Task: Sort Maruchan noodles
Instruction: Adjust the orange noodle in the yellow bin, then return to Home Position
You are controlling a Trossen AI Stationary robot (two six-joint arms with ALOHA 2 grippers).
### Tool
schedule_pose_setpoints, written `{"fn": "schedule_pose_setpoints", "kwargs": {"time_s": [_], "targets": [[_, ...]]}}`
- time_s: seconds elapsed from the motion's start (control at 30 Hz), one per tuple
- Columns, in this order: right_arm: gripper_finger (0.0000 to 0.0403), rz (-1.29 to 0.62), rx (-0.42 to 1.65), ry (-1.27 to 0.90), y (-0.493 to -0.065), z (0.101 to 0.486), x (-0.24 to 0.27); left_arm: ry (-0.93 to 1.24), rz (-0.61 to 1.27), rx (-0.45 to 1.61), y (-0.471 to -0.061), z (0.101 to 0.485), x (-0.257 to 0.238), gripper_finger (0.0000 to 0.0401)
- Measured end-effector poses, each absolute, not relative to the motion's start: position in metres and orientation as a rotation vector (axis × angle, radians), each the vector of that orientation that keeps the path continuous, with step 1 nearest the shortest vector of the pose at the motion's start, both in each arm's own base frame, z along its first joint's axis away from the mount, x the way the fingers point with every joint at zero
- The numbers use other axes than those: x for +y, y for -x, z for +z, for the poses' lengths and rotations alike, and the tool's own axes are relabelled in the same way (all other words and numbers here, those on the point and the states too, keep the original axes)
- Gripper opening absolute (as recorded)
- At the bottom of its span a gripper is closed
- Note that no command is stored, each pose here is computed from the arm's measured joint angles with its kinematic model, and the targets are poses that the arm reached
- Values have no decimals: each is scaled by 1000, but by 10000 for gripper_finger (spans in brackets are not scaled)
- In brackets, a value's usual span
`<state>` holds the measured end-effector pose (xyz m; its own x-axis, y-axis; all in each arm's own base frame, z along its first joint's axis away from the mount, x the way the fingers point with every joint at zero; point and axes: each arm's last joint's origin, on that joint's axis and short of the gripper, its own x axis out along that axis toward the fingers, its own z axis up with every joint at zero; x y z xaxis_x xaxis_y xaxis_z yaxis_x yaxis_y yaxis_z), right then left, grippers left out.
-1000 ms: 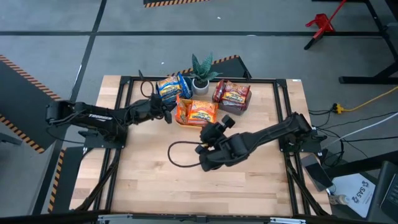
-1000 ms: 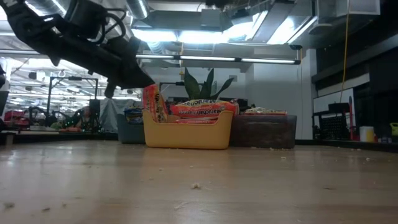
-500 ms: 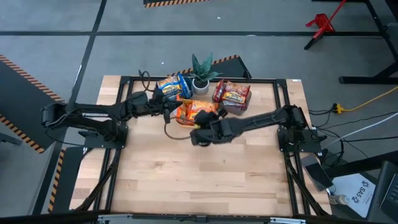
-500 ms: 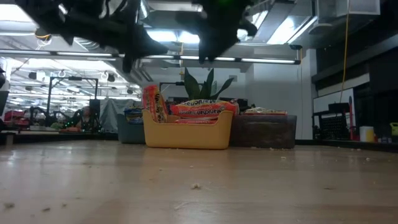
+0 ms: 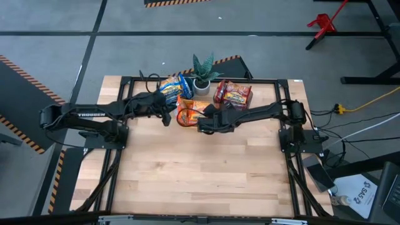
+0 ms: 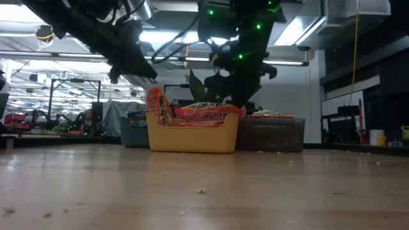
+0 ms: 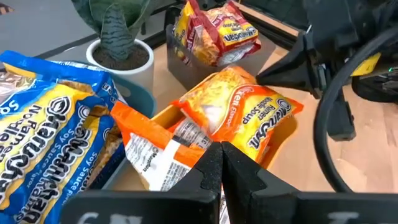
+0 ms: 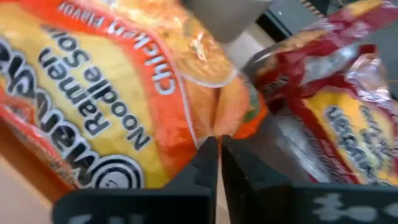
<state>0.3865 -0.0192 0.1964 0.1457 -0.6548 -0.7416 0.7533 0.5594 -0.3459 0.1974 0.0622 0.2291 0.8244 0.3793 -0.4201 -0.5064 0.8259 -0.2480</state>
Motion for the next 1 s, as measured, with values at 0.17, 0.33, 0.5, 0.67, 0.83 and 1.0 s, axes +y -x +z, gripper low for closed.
{"fn": "schedule_pose_setpoints", "kwargs": {"time_s": [0.17, 0.33, 0.5, 0.67, 0.83, 1.0], "targets": [[15, -956, 955, -134, -393, 191, -19, 360, 485, 347, -198, 231, 62, 0], [18, -906, 918, -111, -400, 194, -19, 377, 485, 318, -199, 233, 63, 0], [17, -907, 967, -83, -397, 200, -19, 403, 488, 305, -199, 233, 63, 0], [17, -881, 933, -119, -381, 238, -17, 436, 468, 256, -196, 240, 61, 0], [17, -819, 750, -196, -347, 309, -11, 412, 241, 101, -192, 264, 50, 0], [17, -709, 513, -202, -289, 386, 4, 354, 73, -131, -178, 296, 37, 0]]}}
